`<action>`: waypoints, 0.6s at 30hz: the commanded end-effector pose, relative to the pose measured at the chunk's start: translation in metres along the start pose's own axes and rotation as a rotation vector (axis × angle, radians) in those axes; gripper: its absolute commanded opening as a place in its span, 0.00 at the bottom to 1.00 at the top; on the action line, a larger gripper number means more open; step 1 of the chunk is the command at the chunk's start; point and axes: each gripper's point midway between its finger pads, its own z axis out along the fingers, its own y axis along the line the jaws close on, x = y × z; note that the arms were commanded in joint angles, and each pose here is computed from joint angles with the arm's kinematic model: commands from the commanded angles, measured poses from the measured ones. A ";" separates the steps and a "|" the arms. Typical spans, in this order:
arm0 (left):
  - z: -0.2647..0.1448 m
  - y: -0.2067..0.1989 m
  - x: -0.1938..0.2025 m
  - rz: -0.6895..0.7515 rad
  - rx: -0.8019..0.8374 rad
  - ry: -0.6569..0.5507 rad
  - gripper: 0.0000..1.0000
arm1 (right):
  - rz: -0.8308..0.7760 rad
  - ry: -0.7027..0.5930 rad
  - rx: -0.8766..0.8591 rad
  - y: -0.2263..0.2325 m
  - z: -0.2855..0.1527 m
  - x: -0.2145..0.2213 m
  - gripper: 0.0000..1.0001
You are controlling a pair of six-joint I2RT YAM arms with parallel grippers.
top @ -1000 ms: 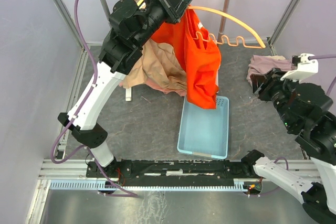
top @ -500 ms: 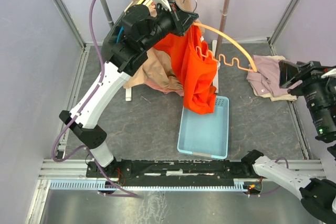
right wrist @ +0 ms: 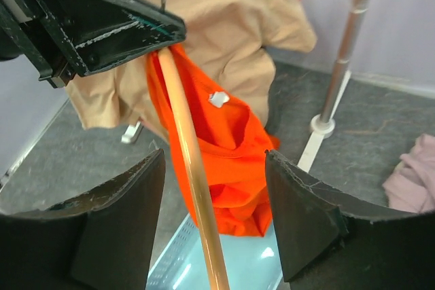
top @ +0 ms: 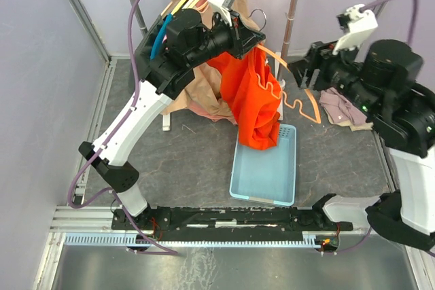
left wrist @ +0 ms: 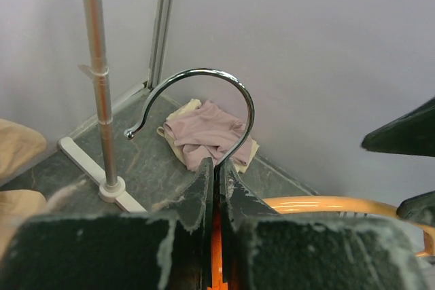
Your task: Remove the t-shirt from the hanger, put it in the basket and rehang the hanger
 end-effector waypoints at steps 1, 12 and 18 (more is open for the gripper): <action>-0.006 -0.019 -0.010 0.109 0.085 -0.020 0.03 | 0.040 0.028 -0.113 0.023 0.001 0.002 0.69; -0.010 -0.019 0.000 0.142 0.080 0.000 0.03 | 0.062 0.160 -0.143 0.034 0.026 0.033 0.68; -0.012 -0.021 -0.005 0.145 0.076 -0.011 0.03 | 0.052 0.211 -0.118 0.030 0.034 0.048 0.67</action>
